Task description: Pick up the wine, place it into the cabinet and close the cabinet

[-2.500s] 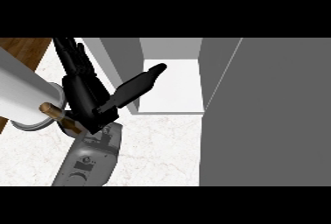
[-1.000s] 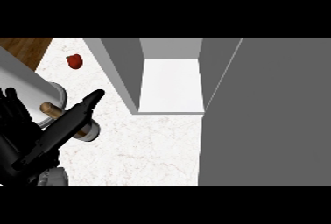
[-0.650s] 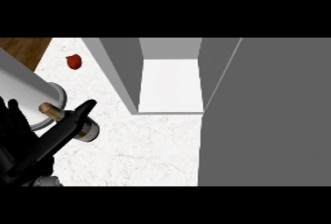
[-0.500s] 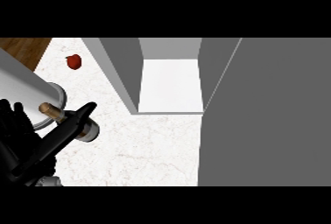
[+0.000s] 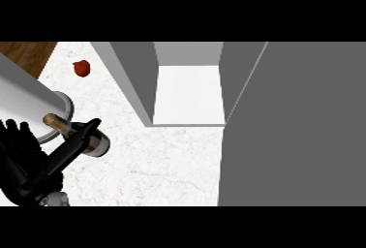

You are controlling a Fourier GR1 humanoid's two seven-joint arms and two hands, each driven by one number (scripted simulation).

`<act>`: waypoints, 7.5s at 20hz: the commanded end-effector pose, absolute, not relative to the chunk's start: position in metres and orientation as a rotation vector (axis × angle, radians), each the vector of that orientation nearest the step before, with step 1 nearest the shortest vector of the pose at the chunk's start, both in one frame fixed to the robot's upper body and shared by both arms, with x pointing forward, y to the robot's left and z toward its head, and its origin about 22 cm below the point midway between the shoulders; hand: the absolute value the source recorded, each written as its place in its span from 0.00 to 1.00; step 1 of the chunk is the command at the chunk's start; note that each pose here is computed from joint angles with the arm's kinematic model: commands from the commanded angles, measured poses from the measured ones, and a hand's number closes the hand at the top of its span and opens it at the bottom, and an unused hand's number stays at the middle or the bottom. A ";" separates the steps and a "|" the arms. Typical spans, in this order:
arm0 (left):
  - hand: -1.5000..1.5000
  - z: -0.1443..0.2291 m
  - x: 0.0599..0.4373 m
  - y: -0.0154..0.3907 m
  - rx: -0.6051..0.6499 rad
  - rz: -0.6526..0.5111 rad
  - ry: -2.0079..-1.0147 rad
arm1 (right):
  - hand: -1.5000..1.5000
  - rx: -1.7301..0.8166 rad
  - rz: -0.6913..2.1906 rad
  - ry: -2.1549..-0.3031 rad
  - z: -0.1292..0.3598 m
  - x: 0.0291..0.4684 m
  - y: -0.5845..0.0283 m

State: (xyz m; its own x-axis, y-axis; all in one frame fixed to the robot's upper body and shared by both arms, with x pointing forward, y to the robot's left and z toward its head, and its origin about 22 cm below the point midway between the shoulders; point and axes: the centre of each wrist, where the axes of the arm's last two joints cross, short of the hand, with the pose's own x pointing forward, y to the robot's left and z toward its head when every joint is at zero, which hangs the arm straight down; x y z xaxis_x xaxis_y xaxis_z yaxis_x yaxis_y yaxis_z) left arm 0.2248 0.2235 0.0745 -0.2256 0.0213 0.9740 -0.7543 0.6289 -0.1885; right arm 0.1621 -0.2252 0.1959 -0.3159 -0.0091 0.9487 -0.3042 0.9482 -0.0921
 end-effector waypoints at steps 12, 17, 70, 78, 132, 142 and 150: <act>0.00 0.001 0.219 0.252 0.629 0.823 -1.610 | 0.00 0.267 0.286 -1.932 0.212 0.130 -0.237; 0.00 -0.017 0.236 0.269 0.598 0.785 -1.618 | 0.00 0.271 0.297 -1.948 0.220 0.122 -0.228; 1.00 -0.114 0.273 0.279 0.402 0.672 -1.711 | 0.00 0.268 0.284 -1.930 0.223 0.136 -0.226; 1.00 -0.126 0.220 0.299 -0.017 0.103 -1.704 | 0.00 0.233 0.287 -1.928 0.217 0.147 -0.226; 1.00 0.149 0.253 0.065 -0.224 0.064 -1.924 | 0.00 0.267 0.289 -1.924 0.209 0.136 -0.234; 1.00 0.140 0.284 0.050 -0.153 0.067 -1.931 | 0.00 0.246 0.294 -1.938 0.208 0.130 -0.244; 1.00 0.117 0.297 0.049 -0.174 0.137 -1.897 | 0.00 0.273 0.329 -1.915 0.220 0.140 -0.246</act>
